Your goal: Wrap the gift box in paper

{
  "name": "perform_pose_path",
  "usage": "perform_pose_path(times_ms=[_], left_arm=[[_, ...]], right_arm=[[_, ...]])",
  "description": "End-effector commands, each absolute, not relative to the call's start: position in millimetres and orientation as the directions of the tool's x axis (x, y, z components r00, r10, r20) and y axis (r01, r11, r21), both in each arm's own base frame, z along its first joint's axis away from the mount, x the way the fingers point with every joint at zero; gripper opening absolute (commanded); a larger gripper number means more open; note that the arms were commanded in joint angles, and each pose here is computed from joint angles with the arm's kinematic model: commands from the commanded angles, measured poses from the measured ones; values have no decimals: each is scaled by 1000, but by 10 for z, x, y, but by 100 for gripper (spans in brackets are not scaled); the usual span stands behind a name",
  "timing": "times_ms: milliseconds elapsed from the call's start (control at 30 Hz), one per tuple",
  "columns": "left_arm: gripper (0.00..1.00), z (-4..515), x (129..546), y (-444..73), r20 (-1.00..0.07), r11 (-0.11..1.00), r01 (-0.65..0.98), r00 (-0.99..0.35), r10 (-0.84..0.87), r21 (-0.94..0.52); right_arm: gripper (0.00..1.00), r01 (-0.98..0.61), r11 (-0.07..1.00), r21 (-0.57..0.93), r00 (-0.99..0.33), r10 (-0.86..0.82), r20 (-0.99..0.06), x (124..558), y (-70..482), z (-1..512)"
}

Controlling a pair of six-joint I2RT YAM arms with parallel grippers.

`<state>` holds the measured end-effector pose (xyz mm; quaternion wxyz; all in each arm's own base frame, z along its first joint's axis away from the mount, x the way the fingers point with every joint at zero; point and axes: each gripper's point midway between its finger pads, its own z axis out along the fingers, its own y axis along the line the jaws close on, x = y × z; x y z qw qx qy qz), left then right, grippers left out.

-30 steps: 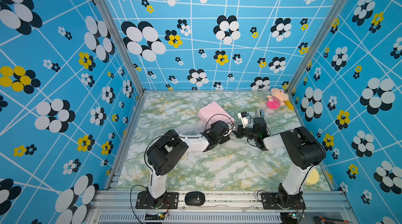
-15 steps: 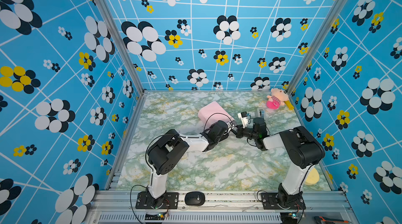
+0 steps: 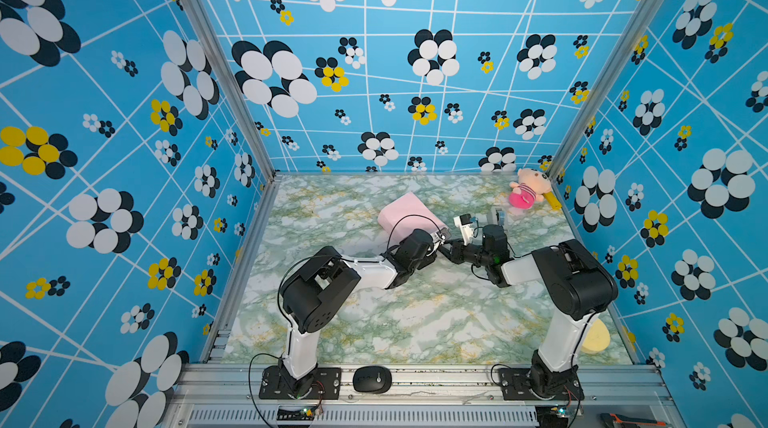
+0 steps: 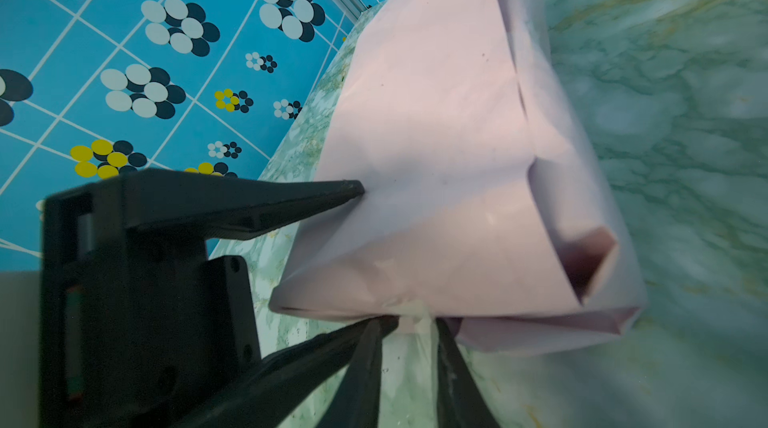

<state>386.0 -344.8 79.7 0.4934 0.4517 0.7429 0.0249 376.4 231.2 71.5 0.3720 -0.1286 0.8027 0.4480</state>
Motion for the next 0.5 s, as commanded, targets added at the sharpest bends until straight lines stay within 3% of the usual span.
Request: perform_pose_path(times_ms=[0, 467], left_arm=[[56, 322, 3636, -3303, -639, 546, 726, -192, 745, 418], [53, 293, 3626, -3277, -642, 553, 729, -205, 738, 403]], right_arm=[[25, -512, 576, 637, -718, 120, -686, 3766, 2323, 635], [35, -480, 589, 650, -744, 120, -657, 3668, 2283, 611]])
